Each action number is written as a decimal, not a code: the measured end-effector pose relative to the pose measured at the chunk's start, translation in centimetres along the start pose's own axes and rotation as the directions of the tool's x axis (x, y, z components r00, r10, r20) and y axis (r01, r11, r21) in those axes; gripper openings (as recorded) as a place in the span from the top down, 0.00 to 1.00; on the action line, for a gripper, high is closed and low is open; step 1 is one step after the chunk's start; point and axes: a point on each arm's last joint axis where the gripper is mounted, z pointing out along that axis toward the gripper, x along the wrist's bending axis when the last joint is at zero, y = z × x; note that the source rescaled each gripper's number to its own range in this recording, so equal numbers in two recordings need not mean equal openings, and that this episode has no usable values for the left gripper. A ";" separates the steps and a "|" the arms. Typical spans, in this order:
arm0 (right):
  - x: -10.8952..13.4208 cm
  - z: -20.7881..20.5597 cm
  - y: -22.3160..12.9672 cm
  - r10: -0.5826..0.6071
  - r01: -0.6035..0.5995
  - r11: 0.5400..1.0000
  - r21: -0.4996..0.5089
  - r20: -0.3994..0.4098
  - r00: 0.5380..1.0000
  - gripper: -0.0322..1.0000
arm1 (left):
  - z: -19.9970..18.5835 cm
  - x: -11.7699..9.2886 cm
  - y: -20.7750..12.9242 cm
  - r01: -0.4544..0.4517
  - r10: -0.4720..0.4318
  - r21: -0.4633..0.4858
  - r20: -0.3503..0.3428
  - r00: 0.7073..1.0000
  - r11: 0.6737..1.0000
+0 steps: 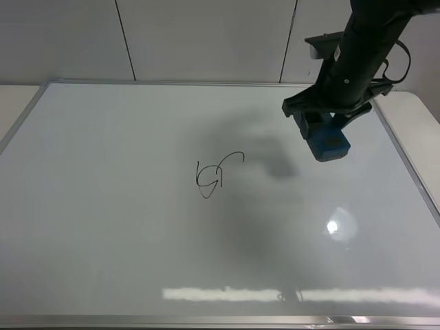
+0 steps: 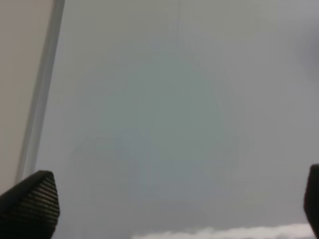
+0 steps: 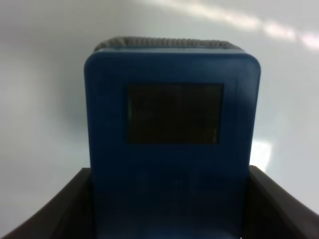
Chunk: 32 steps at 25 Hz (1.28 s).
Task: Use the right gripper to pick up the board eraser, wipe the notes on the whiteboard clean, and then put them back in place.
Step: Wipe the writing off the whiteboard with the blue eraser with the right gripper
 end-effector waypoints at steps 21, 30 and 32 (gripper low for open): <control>15.7 -0.2 3.5 -0.497 0.496 0.867 -0.043 -0.109 0.861 0.92 | 0.0 0.0 0.0 0.000 0.000 0.000 0.000 1.000 1.000; 20.2 2.9 3.3 -0.570 0.575 0.818 -0.004 -0.138 0.810 0.92 | 0.0 0.0 0.0 0.000 0.000 0.000 0.000 1.000 1.000; 20.9 3.6 2.9 -0.575 0.583 0.813 0.008 -0.150 0.804 0.92 | 0.0 0.0 0.0 0.000 0.000 0.000 0.000 1.000 1.000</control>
